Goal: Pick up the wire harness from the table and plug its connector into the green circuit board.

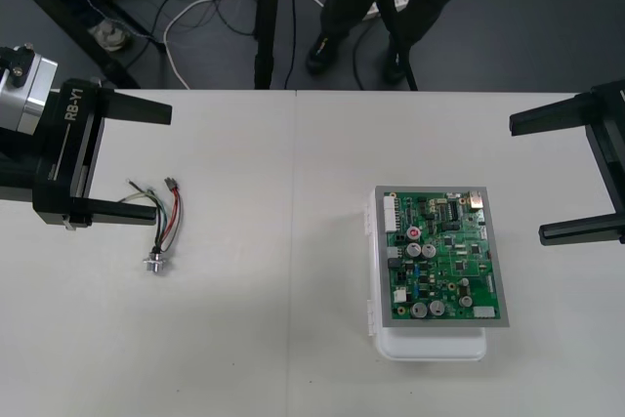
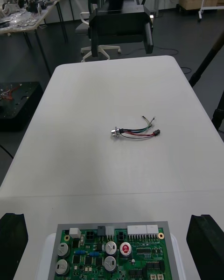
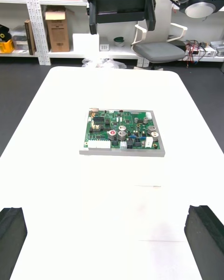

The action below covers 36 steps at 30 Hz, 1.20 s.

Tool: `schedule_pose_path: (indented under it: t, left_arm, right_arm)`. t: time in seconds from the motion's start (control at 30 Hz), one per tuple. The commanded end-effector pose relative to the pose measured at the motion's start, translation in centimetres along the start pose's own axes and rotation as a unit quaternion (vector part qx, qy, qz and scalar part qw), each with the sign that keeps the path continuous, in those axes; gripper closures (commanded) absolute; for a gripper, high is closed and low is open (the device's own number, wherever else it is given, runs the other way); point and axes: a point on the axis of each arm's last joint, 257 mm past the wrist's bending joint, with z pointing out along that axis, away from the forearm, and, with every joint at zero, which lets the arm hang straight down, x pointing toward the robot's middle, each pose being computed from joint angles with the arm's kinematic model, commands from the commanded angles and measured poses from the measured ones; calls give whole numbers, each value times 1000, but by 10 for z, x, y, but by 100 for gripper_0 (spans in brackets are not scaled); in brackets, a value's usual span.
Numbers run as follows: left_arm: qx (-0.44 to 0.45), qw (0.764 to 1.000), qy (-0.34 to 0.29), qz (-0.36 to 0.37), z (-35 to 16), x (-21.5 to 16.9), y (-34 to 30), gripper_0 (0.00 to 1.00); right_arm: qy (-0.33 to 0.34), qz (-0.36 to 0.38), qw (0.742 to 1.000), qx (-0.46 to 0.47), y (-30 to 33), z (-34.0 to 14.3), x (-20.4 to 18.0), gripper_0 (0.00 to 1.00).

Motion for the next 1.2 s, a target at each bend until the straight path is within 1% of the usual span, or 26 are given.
schedule_pose_path:
  t: [0.03,1.2]
  left_arm:
    - [-8,1000,4,29,1,-2,1,0]
    - [-8,1000,4,29,1,-2,1,0]
  right_arm:
    - [21,-2,1000,6,0,-8,-2,0]
    - [21,-2,1000,6,0,-8,-2,0]
